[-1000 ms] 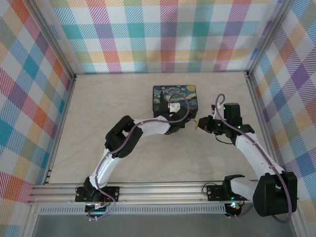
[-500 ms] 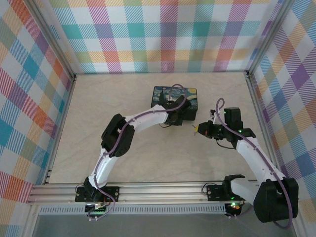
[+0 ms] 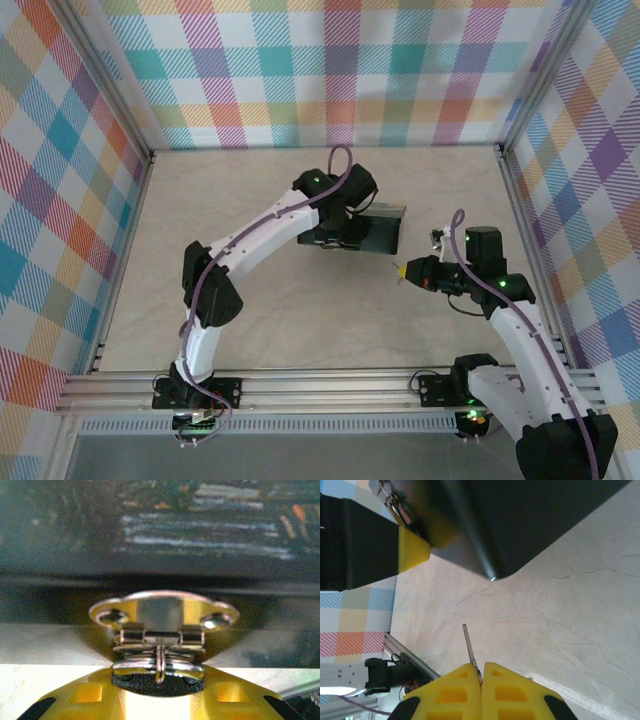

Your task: Unlock the padlock with the key

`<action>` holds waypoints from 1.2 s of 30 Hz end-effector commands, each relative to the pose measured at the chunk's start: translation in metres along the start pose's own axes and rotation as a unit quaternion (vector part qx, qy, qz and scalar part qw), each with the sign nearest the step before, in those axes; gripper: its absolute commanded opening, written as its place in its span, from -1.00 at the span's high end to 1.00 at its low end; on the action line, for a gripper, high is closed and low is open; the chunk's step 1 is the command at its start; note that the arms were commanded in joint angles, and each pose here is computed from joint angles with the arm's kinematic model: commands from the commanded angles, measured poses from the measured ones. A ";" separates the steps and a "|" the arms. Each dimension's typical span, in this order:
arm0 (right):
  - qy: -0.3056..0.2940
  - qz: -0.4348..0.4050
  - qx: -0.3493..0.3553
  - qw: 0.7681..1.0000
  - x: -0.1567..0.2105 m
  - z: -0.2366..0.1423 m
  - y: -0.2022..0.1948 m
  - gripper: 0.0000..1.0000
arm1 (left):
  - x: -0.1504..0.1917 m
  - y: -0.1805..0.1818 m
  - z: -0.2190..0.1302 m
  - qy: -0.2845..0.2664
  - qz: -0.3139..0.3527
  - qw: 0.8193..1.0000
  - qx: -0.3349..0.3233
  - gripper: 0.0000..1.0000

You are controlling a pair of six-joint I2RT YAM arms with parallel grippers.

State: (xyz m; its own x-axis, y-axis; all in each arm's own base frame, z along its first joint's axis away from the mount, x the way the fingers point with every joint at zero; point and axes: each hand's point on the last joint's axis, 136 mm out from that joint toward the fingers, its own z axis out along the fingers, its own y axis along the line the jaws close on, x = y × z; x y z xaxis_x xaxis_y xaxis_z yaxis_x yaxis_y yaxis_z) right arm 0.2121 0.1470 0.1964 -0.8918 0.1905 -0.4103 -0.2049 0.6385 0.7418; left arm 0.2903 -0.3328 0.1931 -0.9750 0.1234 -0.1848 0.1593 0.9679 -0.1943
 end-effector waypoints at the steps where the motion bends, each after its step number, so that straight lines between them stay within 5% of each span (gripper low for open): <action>1: 0.011 -0.024 -0.040 0.999 0.005 -0.012 0.024 0.90 | 0.025 0.019 -0.049 0.008 -0.050 0.999 0.002 0.76; 15: 0.029 -0.022 -0.079 0.996 -0.002 -0.008 0.038 0.85 | 0.082 0.033 -0.035 0.150 -0.161 0.975 -0.038 0.75; 26: 0.038 -0.014 -0.090 0.995 -0.010 0.005 0.038 0.84 | 0.067 0.008 -0.011 0.214 -0.197 0.956 -0.025 0.53; 29: 0.040 -0.013 -0.089 0.995 -0.010 0.007 0.037 0.85 | 0.052 0.007 -0.011 0.205 -0.194 0.959 -0.018 0.32; 36: 0.047 -0.013 -0.090 0.995 -0.013 0.011 0.039 0.84 | 0.021 0.013 -0.014 0.169 -0.191 0.967 0.012 0.17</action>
State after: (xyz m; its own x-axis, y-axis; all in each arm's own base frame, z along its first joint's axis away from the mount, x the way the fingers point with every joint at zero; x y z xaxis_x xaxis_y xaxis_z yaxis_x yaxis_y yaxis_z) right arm 0.2173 0.1715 0.2073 -0.9301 0.1171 -0.3482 -0.2387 0.5278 0.8151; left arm 0.2689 -0.3292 0.1889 -0.9590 -0.1707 0.2264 -0.2200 0.9517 -0.2144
